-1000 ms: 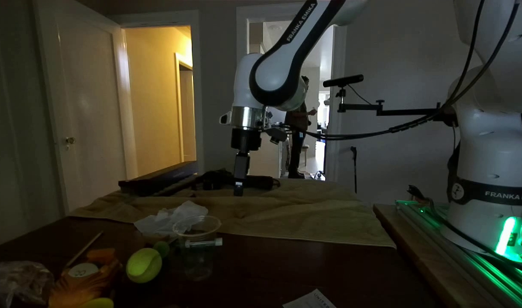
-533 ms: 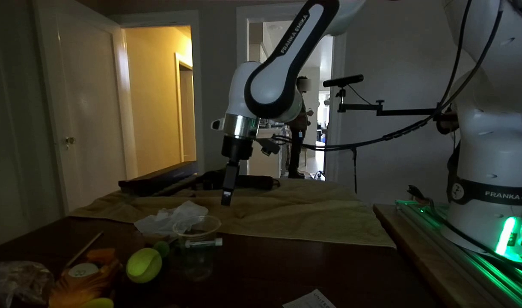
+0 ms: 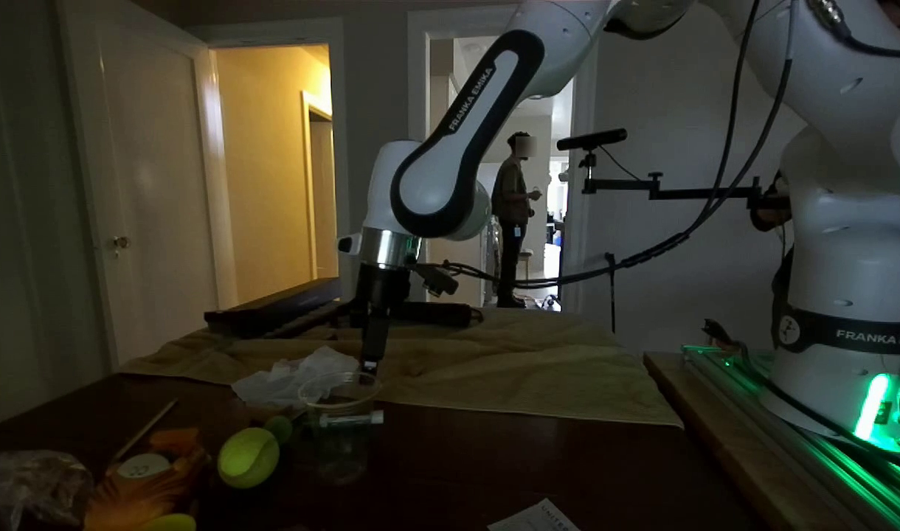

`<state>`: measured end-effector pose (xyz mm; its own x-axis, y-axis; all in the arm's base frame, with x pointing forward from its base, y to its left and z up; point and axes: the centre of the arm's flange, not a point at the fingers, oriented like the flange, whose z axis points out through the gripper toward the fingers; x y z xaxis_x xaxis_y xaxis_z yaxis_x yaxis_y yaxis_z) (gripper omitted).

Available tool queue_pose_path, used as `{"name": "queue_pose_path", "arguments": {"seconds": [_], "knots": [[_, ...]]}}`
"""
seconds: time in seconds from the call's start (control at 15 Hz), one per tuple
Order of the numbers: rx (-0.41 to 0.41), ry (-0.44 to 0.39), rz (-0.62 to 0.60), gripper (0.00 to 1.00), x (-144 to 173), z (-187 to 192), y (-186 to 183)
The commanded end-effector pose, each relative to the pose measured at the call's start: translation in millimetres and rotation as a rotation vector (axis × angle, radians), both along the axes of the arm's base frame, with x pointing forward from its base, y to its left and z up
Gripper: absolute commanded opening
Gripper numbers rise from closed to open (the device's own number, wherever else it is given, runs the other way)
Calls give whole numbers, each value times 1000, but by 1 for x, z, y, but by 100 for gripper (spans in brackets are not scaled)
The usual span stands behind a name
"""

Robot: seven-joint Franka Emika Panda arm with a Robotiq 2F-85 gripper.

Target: Put the marker inside the clear cup

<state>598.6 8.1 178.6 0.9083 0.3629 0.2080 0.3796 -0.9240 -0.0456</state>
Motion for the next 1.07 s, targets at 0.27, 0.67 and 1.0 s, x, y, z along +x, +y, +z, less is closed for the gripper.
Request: {"name": "queue_pose_path", "arguments": {"seconds": [0.27, 0.67, 1.0], "knots": [[1, -22, -16, 100, 1, -6, 0], [-12, 27, -5, 100, 17, -36, 6], [-11, 31, 0, 100, 32, -53, 18]]}}
